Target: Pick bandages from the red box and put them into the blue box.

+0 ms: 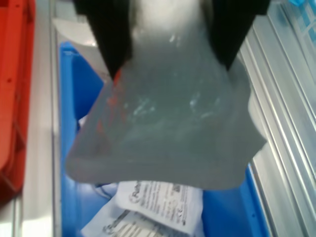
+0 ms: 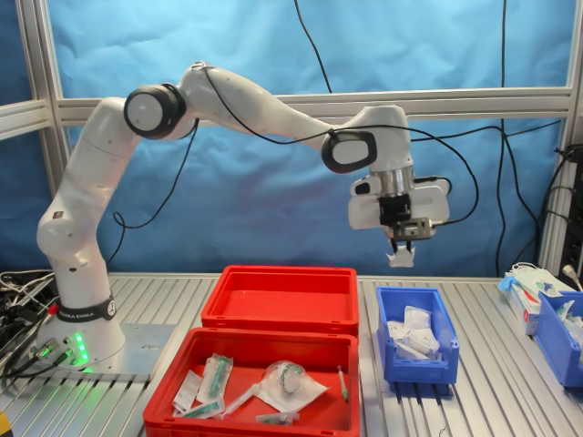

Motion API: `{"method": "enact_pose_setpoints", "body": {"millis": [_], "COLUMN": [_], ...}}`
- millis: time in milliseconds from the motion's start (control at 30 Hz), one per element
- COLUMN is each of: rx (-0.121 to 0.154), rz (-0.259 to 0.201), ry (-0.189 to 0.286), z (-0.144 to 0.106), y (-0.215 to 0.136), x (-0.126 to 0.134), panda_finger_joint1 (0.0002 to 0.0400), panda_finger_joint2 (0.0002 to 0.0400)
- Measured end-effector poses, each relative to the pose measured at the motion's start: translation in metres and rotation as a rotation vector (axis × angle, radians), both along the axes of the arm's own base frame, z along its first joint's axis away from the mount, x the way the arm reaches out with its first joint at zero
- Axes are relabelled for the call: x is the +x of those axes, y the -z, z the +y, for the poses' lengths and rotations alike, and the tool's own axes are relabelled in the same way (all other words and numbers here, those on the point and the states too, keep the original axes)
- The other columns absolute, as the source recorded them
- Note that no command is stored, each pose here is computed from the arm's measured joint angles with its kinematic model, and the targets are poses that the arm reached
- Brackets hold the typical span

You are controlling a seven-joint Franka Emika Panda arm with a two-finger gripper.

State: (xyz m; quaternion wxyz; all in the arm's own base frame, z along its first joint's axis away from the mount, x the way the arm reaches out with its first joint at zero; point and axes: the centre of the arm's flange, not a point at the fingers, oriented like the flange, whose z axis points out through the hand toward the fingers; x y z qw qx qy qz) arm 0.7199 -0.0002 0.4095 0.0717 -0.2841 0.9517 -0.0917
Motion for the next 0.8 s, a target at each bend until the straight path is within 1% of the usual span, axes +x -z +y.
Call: {"method": "enact_pose_setpoints", "body": {"millis": [133, 200, 300, 500, 800], "rx": [0.001, 0.000, -0.003, -0.006, -0.011], "rz": [-0.014, -0.029, -0.039, -0.052, -0.056], "ry": [-0.005, -0.012, -0.018, -0.027, -0.037], "z": [0.008, 0.014, 0.018, 0.025, 0.032], "y": [0.005, 0.006, 0.006, 0.007, 0.010], "x": [0.013, 0.022, 0.028, 0.035, 0.040], "panda_finger_joint1": [0.0091, 0.0091, 0.0091, 0.0091, 0.0091], "panda_finger_joint2": [0.0091, 0.0091, 0.0091, 0.0091, 0.0091]}}
